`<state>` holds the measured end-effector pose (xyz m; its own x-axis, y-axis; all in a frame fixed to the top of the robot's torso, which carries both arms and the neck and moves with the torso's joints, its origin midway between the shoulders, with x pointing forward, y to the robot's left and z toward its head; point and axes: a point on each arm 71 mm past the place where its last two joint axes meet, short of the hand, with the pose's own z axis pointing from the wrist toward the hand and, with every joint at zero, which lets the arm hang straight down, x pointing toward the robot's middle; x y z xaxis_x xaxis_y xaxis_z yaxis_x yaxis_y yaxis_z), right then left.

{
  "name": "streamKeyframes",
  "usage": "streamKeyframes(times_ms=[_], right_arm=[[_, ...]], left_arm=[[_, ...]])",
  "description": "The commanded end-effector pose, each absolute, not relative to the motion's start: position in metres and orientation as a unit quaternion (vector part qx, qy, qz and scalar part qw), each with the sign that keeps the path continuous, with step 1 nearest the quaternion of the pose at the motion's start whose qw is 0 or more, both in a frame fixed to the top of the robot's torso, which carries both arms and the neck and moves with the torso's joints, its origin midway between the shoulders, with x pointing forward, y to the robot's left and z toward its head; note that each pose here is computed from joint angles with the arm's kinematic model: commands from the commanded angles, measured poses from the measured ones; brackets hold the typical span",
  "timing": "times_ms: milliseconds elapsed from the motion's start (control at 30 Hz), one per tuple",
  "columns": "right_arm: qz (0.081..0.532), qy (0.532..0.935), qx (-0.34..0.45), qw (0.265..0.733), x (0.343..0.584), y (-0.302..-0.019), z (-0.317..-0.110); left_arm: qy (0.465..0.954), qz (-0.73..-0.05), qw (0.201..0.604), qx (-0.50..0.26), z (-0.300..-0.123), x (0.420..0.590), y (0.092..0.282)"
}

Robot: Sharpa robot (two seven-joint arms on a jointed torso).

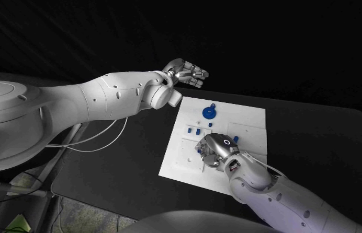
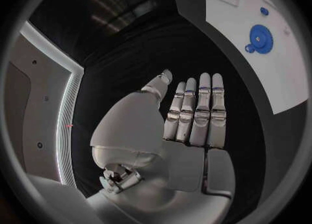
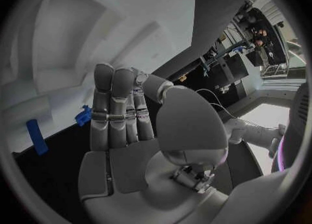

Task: Assemble the parts on the task board

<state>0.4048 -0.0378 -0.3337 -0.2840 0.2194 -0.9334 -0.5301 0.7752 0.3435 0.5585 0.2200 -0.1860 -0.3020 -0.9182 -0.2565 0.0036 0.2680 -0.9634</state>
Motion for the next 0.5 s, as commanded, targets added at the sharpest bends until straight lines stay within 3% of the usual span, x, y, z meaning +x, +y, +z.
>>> streamKeyframes(times_ms=[33,500], right_arm=[[0.311,0.759,-0.1,0.563,0.4028,-0.0395,-0.3421],[0.333,0.74,-0.063,0.581,0.4021,-0.0437,-0.3335]], left_arm=[[0.642,-0.495,0.466,-0.354,-0.1851,0.5584,0.2179],[0.642,-0.489,0.469,-0.358,-0.1854,0.559,0.2219]])
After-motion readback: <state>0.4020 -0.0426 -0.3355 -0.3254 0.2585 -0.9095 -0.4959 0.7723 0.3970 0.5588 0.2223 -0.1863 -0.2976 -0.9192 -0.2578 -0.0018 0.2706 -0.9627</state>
